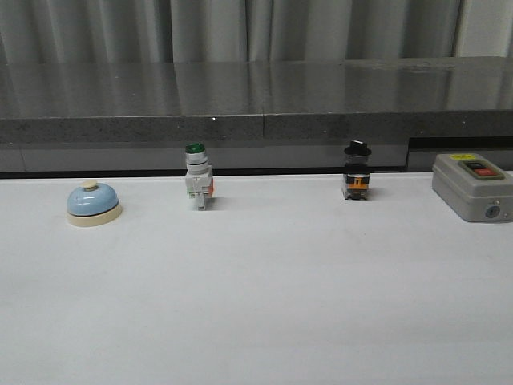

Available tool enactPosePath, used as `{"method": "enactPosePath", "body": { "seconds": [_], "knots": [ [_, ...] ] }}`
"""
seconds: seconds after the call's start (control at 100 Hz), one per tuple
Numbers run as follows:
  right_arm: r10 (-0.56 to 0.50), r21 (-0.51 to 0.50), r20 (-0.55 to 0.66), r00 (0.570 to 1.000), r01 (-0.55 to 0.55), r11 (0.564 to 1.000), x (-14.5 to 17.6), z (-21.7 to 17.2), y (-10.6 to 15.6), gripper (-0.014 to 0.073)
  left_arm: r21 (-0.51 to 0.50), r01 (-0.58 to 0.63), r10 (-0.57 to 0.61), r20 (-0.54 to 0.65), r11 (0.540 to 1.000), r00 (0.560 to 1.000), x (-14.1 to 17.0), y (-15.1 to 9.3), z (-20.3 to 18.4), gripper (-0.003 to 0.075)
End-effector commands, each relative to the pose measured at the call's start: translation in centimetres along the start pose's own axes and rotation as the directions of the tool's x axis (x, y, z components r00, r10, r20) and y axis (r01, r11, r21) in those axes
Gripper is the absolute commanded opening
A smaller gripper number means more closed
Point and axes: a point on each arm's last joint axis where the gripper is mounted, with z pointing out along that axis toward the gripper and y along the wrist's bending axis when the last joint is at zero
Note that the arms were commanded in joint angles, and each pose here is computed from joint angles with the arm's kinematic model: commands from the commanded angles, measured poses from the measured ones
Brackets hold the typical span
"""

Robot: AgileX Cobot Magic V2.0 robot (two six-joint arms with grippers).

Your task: Place and press bell with both arms

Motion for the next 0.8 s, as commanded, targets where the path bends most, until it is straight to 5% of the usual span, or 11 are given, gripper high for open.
{"method": "enactPosePath", "body": {
  "seconds": [0.0,0.43,0.79],
  "knots": [
    [-0.014,0.005,0.119,0.993,0.013,1.000,-1.3,-0.3,0.0,-0.0060,0.008,0.062,-0.062,0.082,0.998,0.995,-3.9,-0.2,0.0,-0.0020],
    [-0.014,0.005,0.119,0.993,0.013,1.000,-1.3,-0.3,0.0,-0.0060,0.027,0.063,-0.051,-0.327,0.998,0.944,-13.7,-1.2,6.0,-0.0020],
    [-0.014,0.005,0.119,0.993,0.013,1.000,-1.3,-0.3,0.0,-0.0060,0.015,0.102,-0.078,-0.529,0.995,0.845,-12.5,-1.4,10.6,-0.0020]
  ]
}}
